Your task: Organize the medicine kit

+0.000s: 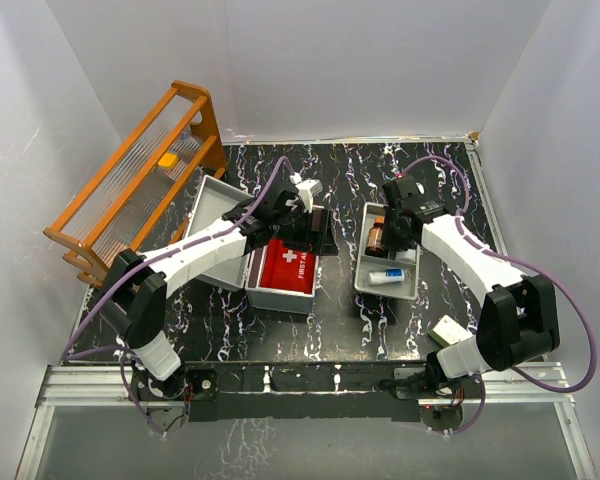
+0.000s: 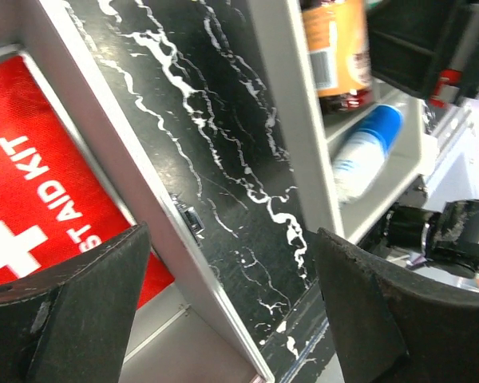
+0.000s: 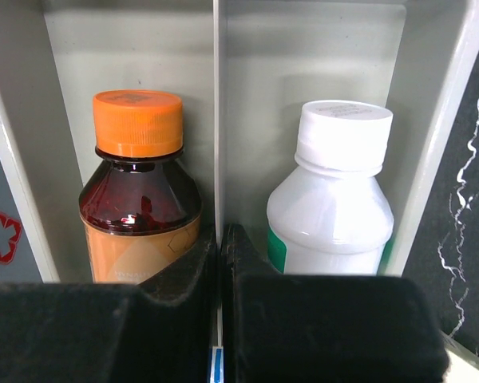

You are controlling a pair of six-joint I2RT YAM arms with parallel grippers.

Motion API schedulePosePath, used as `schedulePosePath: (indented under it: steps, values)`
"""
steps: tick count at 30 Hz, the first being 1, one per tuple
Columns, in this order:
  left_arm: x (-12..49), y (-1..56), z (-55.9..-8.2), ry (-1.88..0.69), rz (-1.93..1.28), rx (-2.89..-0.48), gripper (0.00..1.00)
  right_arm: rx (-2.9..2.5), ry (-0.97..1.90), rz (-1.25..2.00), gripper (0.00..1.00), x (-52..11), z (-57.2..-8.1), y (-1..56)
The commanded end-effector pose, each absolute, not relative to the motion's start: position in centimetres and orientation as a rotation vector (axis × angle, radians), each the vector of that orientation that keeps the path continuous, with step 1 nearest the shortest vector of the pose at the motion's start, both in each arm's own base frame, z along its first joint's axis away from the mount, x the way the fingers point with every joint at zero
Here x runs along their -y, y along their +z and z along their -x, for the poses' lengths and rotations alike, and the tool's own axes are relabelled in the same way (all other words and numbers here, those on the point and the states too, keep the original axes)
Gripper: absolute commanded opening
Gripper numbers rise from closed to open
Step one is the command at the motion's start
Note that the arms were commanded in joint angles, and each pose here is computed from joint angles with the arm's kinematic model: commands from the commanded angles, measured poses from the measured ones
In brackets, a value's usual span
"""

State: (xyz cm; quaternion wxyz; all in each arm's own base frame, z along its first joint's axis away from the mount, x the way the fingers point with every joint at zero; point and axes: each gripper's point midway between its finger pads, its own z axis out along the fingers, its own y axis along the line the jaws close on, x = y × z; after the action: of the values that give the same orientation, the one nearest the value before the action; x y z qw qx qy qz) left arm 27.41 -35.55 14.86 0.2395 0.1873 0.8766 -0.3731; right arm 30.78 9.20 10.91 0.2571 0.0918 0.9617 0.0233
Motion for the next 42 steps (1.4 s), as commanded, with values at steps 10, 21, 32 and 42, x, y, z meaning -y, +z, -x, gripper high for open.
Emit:
schedulePosePath:
  steps: [10, 21, 32, 42]
  values:
    - [30.5, 23.2, -28.1, -0.767, -0.467, -2.224, 0.85, -2.606, 0.112, -0.148, 0.00, -11.9, -31.0, 16.0]
    - [22.5, 32.3, -28.6, -0.468, -0.293, -2.010, 0.91, -2.568, 0.147, -0.049, 0.00, -21.4, -32.4, 20.1]
    - [15.4, 34.5, -27.2, -0.265, -0.072, -1.912, 0.93, -2.468, 0.250, -0.100, 0.00, -30.0, -34.7, 21.8]
    - [12.6, 36.7, -25.3, -0.341, 0.122, -1.820, 0.94, -2.429, 0.292, -0.199, 0.00, -33.3, -35.0, 21.9]
